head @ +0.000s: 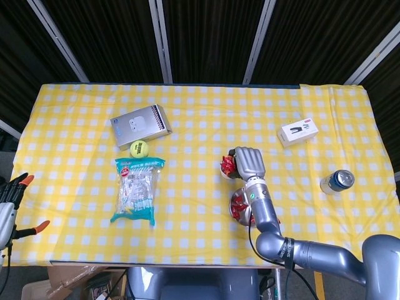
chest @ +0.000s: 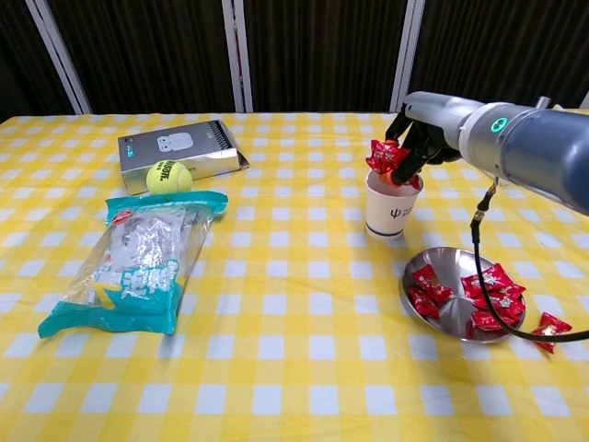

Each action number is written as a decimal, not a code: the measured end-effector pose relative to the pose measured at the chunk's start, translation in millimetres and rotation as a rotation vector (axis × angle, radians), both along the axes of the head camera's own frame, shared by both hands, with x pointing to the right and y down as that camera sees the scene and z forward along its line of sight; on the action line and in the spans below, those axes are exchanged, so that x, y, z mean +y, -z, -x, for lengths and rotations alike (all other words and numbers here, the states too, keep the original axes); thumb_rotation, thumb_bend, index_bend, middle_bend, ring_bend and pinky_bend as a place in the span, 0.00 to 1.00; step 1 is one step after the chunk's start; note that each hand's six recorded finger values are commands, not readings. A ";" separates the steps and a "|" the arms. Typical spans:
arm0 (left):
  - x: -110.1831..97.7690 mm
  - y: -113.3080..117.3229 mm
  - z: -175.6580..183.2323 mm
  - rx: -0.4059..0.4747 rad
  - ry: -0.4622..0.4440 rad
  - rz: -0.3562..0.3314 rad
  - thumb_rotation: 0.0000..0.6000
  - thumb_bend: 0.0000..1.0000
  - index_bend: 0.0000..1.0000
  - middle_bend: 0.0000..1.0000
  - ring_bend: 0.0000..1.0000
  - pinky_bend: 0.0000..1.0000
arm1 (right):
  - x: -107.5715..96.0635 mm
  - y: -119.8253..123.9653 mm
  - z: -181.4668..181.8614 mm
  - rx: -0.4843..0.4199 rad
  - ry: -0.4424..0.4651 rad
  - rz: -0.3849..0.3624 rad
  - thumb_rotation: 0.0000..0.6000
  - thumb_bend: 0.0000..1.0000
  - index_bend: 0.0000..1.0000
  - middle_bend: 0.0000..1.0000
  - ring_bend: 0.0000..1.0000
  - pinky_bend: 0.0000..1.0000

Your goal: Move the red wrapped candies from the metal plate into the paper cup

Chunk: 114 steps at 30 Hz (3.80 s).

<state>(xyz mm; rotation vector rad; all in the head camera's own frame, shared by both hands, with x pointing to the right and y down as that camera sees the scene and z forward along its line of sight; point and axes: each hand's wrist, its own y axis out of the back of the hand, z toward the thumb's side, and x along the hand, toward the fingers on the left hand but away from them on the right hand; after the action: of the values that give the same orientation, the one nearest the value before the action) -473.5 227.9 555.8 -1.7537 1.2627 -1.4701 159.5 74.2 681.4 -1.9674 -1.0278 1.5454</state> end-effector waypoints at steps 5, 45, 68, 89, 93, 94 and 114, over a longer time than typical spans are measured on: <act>0.3 0.4 0.3 0.000 -0.002 -0.002 1.00 0.04 0.00 0.00 0.00 0.00 | 1.8 -2.2 -0.8 -0.003 -0.002 0.004 1.00 0.50 0.58 0.80 0.87 0.97; 0.0 0.3 0.7 -0.002 -0.005 -0.004 1.00 0.04 0.00 0.00 0.00 0.00 | 1.2 -4.3 -2.1 -0.016 -0.007 -0.006 1.00 0.35 0.28 0.80 0.87 0.97; -1.2 -0.3 -0.9 -0.007 -0.005 -0.002 1.00 0.04 0.00 0.00 0.00 0.00 | -9.6 -2.2 -5.5 -0.016 -0.022 -0.048 1.00 0.26 0.28 0.78 0.83 0.97; -0.8 -0.1 0.5 -0.008 -0.007 -0.006 1.00 0.04 0.00 0.00 0.00 0.00 | -2.4 16.9 -4.3 -0.033 0.021 -0.093 1.00 0.25 0.28 0.62 0.66 0.79; -0.5 0.8 0.5 -0.012 -0.007 -0.012 1.00 0.04 0.00 0.00 0.00 0.00 | 4.7 33.2 -15.5 -0.018 0.047 -0.124 1.00 0.25 0.28 0.59 0.62 0.74; -0.4 0.9 0.5 -0.012 -0.008 -0.013 1.00 0.04 0.00 0.00 0.00 0.00 | 6.8 37.2 -19.3 -0.014 0.051 -0.132 1.00 0.25 0.28 0.59 0.62 0.74; -0.8 2.1 -3.2 -0.073 -0.030 -0.035 1.00 0.04 0.00 0.00 0.00 0.00 | 98.0 103.0 -156.5 0.150 0.103 -0.248 1.00 0.25 0.00 0.06 0.00 0.08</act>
<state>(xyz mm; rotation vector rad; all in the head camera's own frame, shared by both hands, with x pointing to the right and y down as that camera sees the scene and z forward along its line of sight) -470.3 227.1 553.7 -1.6741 1.2126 -1.4721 316.0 172.2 578.4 -1.6829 -0.9877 1.4119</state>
